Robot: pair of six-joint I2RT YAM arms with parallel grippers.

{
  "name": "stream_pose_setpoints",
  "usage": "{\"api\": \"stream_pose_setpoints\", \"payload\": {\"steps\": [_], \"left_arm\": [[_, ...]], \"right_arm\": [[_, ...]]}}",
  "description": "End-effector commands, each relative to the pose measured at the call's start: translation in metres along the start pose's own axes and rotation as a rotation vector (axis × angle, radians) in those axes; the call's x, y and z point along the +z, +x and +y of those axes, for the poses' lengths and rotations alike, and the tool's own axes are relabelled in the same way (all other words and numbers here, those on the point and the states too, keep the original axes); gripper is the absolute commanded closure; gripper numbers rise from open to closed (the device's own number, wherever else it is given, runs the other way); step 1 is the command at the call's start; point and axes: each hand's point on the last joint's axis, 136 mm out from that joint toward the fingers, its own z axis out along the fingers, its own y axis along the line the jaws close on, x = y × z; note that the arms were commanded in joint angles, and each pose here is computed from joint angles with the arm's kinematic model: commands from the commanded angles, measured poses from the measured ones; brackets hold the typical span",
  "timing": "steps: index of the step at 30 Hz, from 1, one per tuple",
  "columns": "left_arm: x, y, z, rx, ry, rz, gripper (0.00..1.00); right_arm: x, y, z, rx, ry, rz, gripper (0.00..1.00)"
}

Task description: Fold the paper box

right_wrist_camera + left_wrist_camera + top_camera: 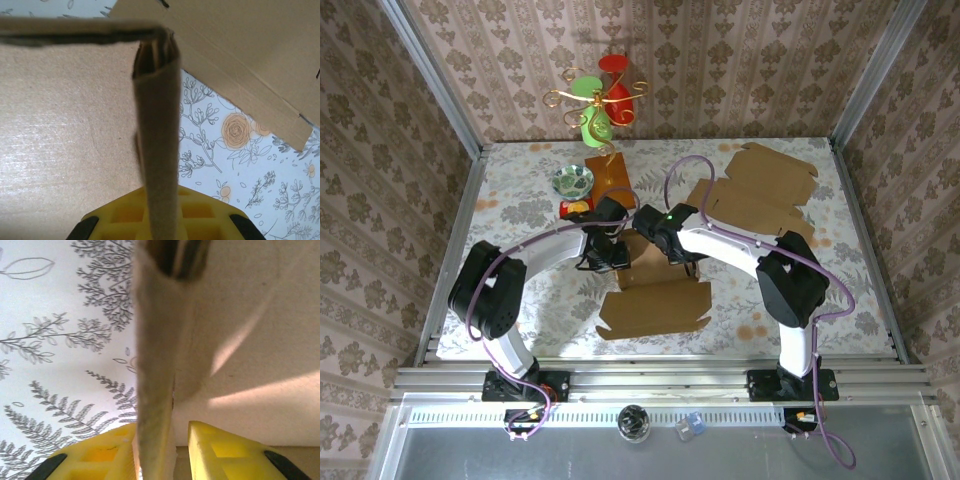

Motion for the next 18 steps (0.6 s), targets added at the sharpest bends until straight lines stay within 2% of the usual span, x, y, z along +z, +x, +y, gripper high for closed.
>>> {"api": "stream_pose_setpoints", "payload": {"steps": [1,8,18], "left_arm": [[-0.016,-0.002,-0.018,0.006,0.078,0.006,0.66],[-0.021,-0.003,-0.02,-0.013,0.116,0.017,0.61],[-0.055,-0.02,-0.028,-0.017,0.184,-0.087,0.53]], "right_arm": [[0.011,0.008,-0.006,0.042,0.019,0.035,1.0],[0.017,0.013,-0.005,0.053,0.02,0.076,1.0],[0.033,0.028,-0.01,0.112,0.022,0.164,1.0]]}}
